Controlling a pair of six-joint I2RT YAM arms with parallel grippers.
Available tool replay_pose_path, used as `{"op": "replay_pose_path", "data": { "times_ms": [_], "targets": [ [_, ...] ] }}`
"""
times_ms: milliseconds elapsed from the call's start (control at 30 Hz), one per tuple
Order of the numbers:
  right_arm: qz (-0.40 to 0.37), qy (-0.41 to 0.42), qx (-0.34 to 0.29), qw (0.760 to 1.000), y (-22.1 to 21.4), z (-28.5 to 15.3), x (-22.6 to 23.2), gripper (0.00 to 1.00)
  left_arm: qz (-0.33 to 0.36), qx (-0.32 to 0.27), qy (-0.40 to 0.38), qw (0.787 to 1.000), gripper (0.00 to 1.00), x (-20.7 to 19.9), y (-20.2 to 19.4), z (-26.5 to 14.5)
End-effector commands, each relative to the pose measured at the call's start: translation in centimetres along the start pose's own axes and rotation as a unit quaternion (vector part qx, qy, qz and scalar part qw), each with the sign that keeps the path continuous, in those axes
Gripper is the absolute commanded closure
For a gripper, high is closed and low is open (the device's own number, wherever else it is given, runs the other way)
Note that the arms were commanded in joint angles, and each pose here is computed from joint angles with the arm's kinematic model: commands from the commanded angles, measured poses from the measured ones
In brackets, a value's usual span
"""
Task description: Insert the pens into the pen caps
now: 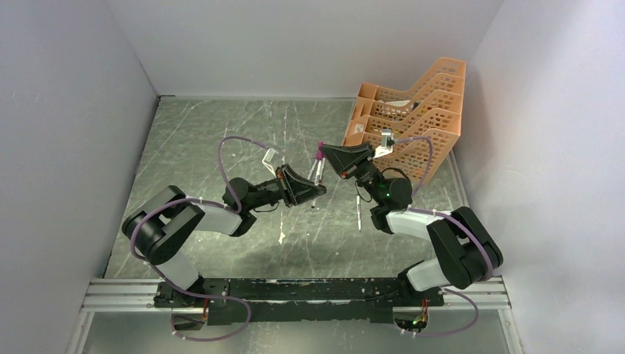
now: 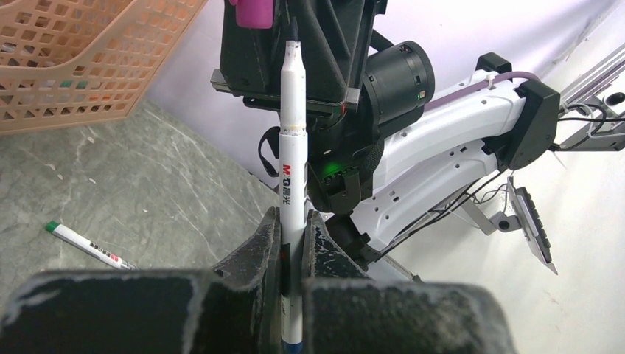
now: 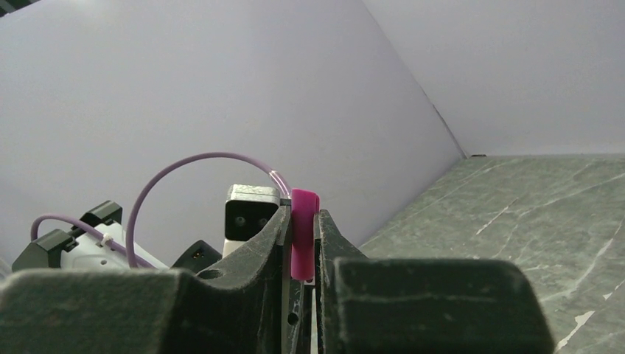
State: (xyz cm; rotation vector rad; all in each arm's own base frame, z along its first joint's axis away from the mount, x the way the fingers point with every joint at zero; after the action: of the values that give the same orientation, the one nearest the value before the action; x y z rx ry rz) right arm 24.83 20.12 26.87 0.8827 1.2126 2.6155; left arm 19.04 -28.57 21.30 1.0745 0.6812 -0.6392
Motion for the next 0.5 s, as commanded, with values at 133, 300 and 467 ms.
{"op": "replay_pose_path", "data": {
  "times_ms": [133,300,467],
  "targets": [
    [-0.038,0.053,-0.047,0.997,2.45,0.75,2.17,1.00,0.040,-0.010,-0.051,0.998,0.93,-1.67,0.71,0.52],
    [-0.037,0.051,-0.046,0.997,2.29,0.59,2.05,1.00,0.037,-0.003,-0.046,0.998,0.93,-1.51,0.61,0.59],
    [-0.032,0.054,-0.040,0.997,2.02,0.32,2.10,1.00,0.030,0.003,-0.049,0.998,0.93,-1.45,0.62,0.81]
  ]
}}
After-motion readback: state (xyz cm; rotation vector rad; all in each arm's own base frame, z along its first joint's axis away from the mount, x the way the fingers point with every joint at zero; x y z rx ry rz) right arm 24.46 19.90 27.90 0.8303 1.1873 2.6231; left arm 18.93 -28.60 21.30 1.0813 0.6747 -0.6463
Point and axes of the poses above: each gripper's point midway between its finger pads, its own z axis out along the fingers, its own x axis along the line the jaws close on, y = z × x, the point moved 8 cm from there along -z, back along the fingers, and after that the axes turned 10 degrees about -z, right-handed, at the moved point
